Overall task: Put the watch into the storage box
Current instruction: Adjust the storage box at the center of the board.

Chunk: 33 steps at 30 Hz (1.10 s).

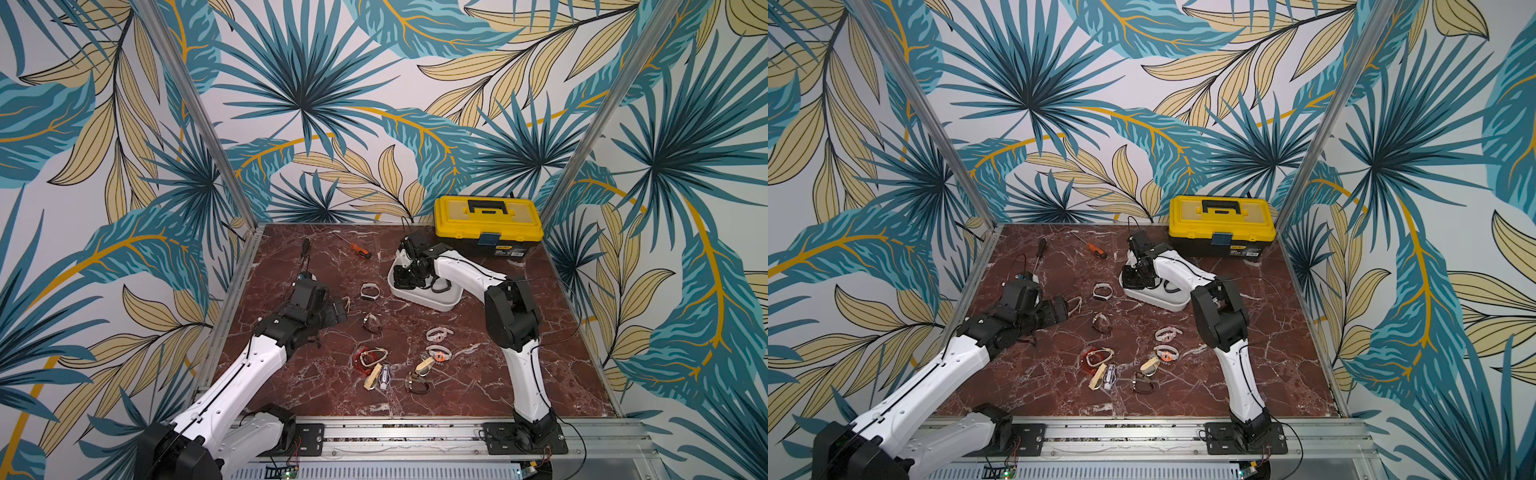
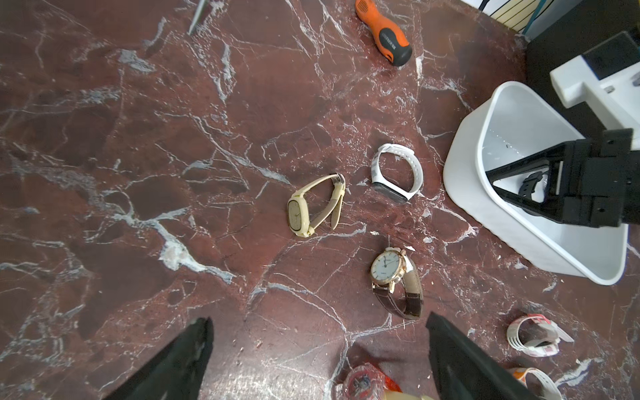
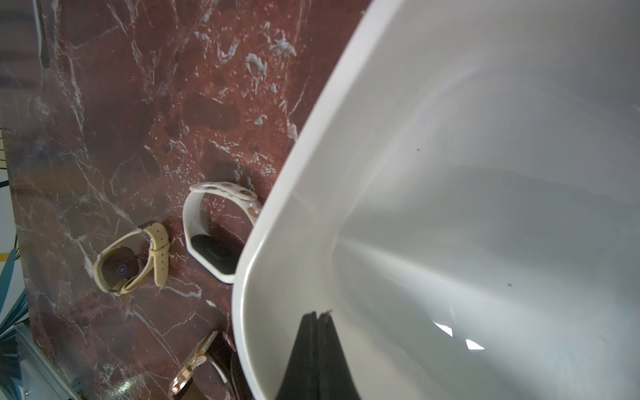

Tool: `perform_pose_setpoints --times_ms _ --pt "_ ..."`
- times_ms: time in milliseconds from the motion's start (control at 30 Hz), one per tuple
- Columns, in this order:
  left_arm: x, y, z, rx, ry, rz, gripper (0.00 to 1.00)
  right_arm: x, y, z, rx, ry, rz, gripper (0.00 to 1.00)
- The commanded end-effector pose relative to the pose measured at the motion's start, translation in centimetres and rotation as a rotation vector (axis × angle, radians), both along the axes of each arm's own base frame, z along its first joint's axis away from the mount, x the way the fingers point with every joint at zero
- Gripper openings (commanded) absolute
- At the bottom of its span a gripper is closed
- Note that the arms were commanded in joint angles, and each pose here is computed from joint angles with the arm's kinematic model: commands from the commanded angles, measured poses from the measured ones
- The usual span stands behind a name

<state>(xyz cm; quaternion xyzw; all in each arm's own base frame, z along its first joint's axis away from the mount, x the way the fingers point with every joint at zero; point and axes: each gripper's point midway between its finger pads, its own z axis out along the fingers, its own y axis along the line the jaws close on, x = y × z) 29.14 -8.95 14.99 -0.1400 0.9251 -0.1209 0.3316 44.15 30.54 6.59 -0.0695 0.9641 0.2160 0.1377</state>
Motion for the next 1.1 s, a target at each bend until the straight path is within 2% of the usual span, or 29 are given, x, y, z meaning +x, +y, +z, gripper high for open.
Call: perform_pose_setpoints --times_ms 0,167,367,567,633,733,833,1000,1067 --pt "1.1 -0.3 0.7 -0.019 -0.031 -0.018 1.0 -1.4 1.2 -0.1 0.021 0.011 0.061 0.0" --pt "1.0 0.8 -0.6 -0.016 0.025 0.024 1.0 -4.0 1.8 0.2 0.027 0.012 0.146 0.0" --pt "1.1 0.5 -2.1 -0.041 0.089 0.01 0.99 -7.5 2.4 0.4 0.022 0.032 0.237 0.0" --pt "1.8 0.2 -3.6 -0.033 0.165 0.006 0.93 -7.8 2.2 1.7 0.036 0.003 0.208 0.0" --pt "2.4 0.1 -4.0 -0.02 0.182 -0.001 0.88 -7.5 1.8 2.5 0.021 -0.023 0.186 0.03" --pt "3.4 1.1 -4.8 0.033 0.238 0.024 0.86 -6.8 0.8 4.8 -0.006 -0.089 0.143 0.18" --pt "4.5 1.6 -5.1 0.019 0.298 0.043 0.81 -6.8 -0.6 7.7 -0.029 -0.153 0.113 0.32" --pt "6.6 1.5 -6.3 0.014 0.341 0.051 0.68 -8.6 -3.1 12.5 -0.027 -0.249 0.086 0.5" --pt "7.2 1.3 -6.8 0.006 0.356 0.048 0.64 -9.7 -4.5 14.1 -0.017 -0.281 0.059 0.6"
